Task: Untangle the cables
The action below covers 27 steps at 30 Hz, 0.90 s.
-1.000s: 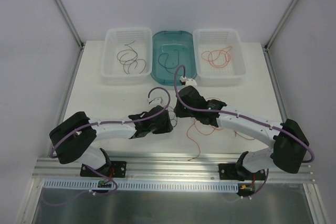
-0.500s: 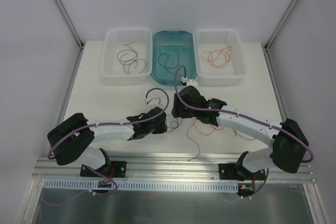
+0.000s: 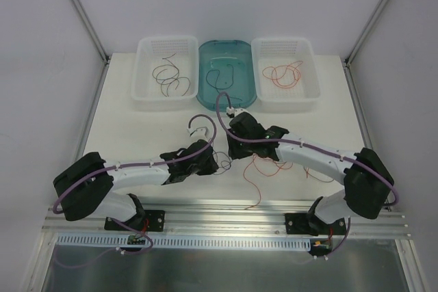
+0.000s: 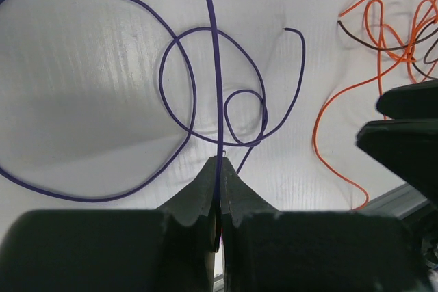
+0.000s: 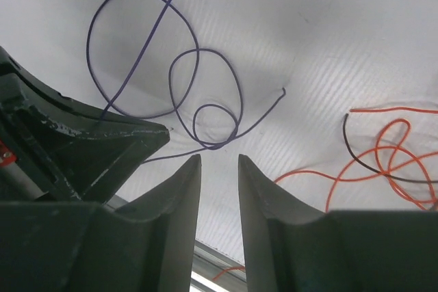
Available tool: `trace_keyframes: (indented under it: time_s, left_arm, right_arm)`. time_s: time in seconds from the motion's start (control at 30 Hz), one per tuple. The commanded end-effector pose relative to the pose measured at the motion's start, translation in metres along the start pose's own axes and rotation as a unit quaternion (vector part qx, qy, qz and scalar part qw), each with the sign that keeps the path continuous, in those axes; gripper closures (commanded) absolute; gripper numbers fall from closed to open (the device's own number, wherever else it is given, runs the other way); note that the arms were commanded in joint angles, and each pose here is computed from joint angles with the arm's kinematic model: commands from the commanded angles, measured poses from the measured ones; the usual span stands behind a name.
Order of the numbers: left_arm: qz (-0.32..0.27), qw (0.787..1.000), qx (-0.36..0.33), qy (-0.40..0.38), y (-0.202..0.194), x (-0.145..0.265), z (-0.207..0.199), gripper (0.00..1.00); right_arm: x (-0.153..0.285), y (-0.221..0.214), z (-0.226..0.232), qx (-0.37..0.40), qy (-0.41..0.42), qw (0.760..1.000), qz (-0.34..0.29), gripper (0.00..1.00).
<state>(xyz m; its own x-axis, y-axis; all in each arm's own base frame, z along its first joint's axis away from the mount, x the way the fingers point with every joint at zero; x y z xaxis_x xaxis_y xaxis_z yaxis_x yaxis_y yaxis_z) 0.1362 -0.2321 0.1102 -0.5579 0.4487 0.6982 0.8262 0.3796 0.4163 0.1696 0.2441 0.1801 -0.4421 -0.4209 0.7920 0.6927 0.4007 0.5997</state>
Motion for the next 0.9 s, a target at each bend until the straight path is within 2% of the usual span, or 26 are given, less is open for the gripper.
trace_keyframes:
  time_s: [0.0,0.17,0.57,0.77,0.87]
  left_arm:
    - [0.021,1.0,-0.008,0.003,-0.006,-0.002,0.002,1.0]
    - [0.022,1.0,-0.002,0.008,-0.007,-0.003,0.004,1.0]
    - [0.018,0.999,0.03,0.029,-0.012,-0.003,0.016,1.0]
    - [0.007,0.998,0.055,0.037,-0.014,0.0,0.024,1.0]
    - [0.001,0.997,0.068,0.04,-0.015,0.002,0.028,1.0]
  right_arm:
    - [-0.013,0.007,0.013,0.028,0.026,0.999,0.028,0.69]
    - [-0.041,0.002,0.025,0.021,0.021,0.998,0.064,0.69]
    - [-0.075,-0.008,0.038,0.006,0.022,0.995,0.101,0.71]
    - [-0.088,-0.015,0.039,0.019,-0.019,0.992,0.127,0.72]
    - [-0.091,-0.023,0.038,0.036,-0.062,0.986,0.15,0.76]
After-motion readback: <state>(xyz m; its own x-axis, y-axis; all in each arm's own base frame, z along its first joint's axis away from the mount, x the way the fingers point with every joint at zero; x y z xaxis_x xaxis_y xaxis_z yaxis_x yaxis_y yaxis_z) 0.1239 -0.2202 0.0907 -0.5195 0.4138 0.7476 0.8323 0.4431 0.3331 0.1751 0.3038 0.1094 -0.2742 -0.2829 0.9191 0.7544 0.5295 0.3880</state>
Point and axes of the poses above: each gripper's point midway between its finger pads, its own x axis back along the fingers, its own z axis along the line the jaws close on, y = z × x, the point moved 10 cm from there along x, back along the fingers, and after that the axes turned 12 degrees about x, right-handed, at the moved point
